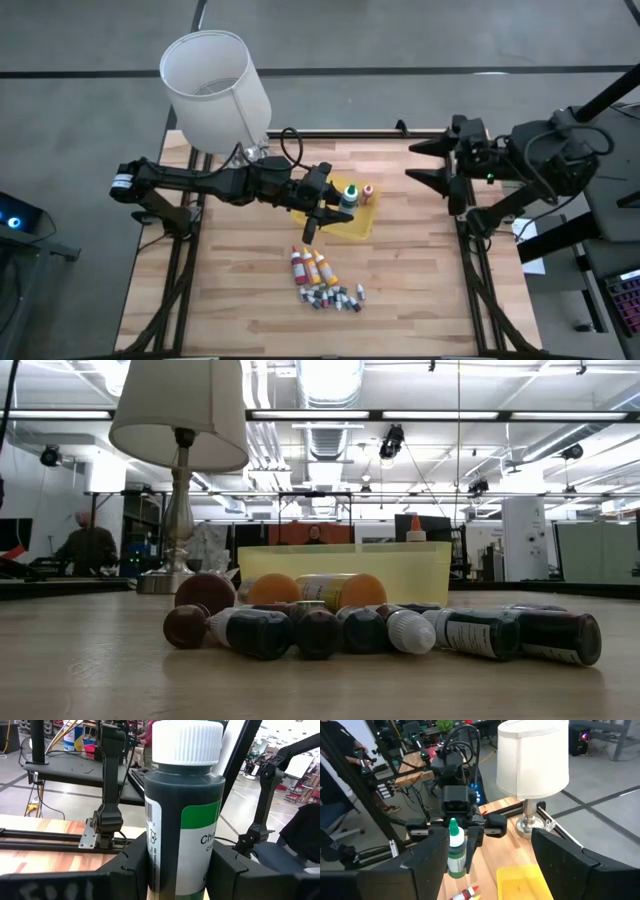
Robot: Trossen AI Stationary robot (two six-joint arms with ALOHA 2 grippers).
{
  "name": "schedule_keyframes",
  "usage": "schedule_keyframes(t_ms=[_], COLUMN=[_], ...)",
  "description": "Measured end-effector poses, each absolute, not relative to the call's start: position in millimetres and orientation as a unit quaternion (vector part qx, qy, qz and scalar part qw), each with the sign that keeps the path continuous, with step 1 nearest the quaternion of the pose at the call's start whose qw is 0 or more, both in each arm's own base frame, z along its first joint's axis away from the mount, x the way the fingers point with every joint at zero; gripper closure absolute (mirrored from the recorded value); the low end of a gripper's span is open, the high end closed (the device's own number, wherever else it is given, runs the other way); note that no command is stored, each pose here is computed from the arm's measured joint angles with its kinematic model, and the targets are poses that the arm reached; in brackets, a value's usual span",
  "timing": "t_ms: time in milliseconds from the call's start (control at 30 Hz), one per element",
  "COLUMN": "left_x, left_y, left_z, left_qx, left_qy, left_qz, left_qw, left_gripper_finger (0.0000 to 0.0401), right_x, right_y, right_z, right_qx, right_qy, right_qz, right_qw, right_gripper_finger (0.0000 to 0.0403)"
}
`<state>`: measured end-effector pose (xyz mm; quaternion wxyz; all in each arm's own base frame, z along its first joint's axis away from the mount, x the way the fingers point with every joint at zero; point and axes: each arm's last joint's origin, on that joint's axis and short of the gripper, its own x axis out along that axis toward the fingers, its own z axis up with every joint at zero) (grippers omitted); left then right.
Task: Pick & Place food coloring
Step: Put the large green food coloring bottle into the yellow bin
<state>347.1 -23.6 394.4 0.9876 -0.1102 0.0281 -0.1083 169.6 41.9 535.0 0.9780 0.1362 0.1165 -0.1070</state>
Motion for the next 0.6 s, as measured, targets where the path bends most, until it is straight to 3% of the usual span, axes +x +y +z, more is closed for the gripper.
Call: schedule_keyframes(t_ms=[600], left_x=[348.7], left_y=[-21.5], left_z=[422.2], left_qx=[-0.087], left_qy=[0.074], left_qz=[-0.103], left_qw=[0.988], left_gripper_finger=[0.0279], right_x=[192.7], right_y=[50.6], right_z=[522.8], right_qx=[0.132], right_qy=[0.16], right_qz=[-0.083], right_qw=[0.975], right_gripper_finger=[0.0129])
